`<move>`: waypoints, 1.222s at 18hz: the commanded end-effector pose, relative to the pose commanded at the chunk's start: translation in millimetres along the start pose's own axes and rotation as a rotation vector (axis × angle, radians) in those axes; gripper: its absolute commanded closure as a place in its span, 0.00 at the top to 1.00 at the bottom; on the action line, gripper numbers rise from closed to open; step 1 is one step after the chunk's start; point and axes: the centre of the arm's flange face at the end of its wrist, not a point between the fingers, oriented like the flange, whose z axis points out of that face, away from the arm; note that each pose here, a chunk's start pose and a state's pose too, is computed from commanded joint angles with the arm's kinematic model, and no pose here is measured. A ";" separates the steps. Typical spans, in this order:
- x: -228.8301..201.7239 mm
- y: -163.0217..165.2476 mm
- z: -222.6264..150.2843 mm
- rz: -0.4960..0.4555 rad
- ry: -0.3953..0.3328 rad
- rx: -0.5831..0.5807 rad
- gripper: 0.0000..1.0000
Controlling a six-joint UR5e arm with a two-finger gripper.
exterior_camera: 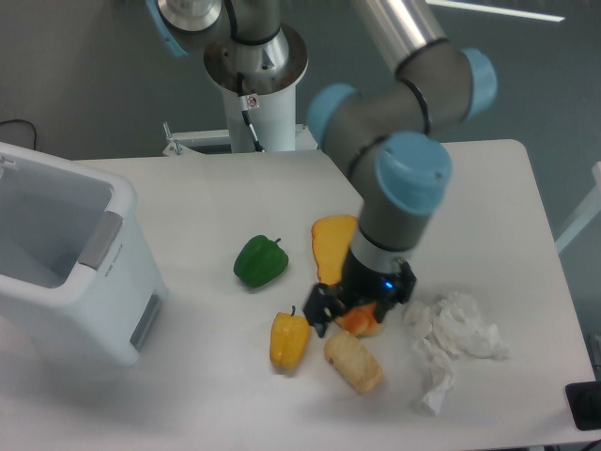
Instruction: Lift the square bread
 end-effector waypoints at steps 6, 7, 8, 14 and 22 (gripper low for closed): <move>-20.9 -8.2 38.3 -0.016 -0.001 -0.013 1.00; -23.9 -8.9 44.8 -0.018 -0.001 -0.015 1.00; -25.1 -9.2 48.9 -0.016 -0.002 -0.009 1.00; -32.2 -0.8 67.2 -0.026 -0.044 -0.035 1.00; -25.3 9.0 80.8 -0.043 -0.044 -0.045 0.83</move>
